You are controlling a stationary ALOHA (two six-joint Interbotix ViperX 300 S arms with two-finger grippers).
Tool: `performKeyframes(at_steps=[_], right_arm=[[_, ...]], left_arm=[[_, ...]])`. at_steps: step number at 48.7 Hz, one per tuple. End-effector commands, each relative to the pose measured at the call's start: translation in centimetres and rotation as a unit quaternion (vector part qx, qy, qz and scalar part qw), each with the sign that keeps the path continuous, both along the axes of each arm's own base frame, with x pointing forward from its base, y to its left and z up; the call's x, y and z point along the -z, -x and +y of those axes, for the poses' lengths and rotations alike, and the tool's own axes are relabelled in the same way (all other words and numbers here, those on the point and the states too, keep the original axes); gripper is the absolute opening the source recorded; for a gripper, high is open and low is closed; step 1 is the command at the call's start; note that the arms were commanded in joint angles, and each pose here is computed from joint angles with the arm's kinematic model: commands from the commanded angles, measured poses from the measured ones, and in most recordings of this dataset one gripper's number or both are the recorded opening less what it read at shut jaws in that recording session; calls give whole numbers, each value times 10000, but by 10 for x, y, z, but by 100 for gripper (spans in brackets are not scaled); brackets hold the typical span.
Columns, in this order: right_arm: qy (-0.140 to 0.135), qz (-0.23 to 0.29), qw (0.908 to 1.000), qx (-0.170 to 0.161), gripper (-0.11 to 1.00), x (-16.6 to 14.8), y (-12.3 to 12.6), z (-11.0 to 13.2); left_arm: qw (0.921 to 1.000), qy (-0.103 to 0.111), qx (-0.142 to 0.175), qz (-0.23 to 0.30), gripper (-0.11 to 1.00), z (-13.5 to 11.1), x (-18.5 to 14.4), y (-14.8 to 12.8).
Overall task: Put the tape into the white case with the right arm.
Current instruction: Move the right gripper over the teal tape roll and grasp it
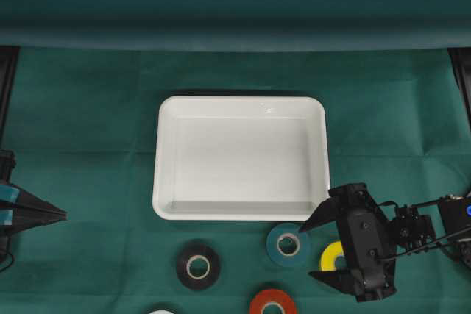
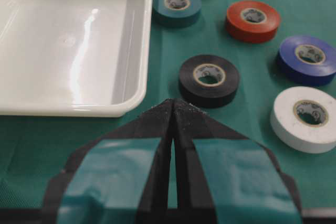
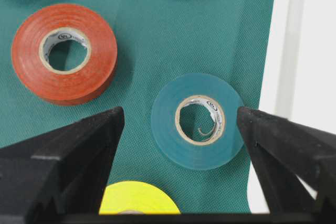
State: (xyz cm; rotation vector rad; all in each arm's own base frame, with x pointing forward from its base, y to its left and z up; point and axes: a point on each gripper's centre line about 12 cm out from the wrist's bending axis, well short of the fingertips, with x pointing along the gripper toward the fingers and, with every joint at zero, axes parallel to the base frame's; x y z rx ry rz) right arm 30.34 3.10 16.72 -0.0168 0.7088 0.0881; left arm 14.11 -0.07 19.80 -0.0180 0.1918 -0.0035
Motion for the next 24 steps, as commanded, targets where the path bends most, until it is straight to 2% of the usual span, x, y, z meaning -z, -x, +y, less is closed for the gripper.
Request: performKeyframes(at_steps=[1,24], right_arm=[[-20,-121,9999,-13,81,-7,-6,2],[56,603,9982,-3,81,41,-29,4]], left_arm=[[10000,15,4,-15,0,0,-2,-1],[10000,30,1,16,0,0,1,-1]])
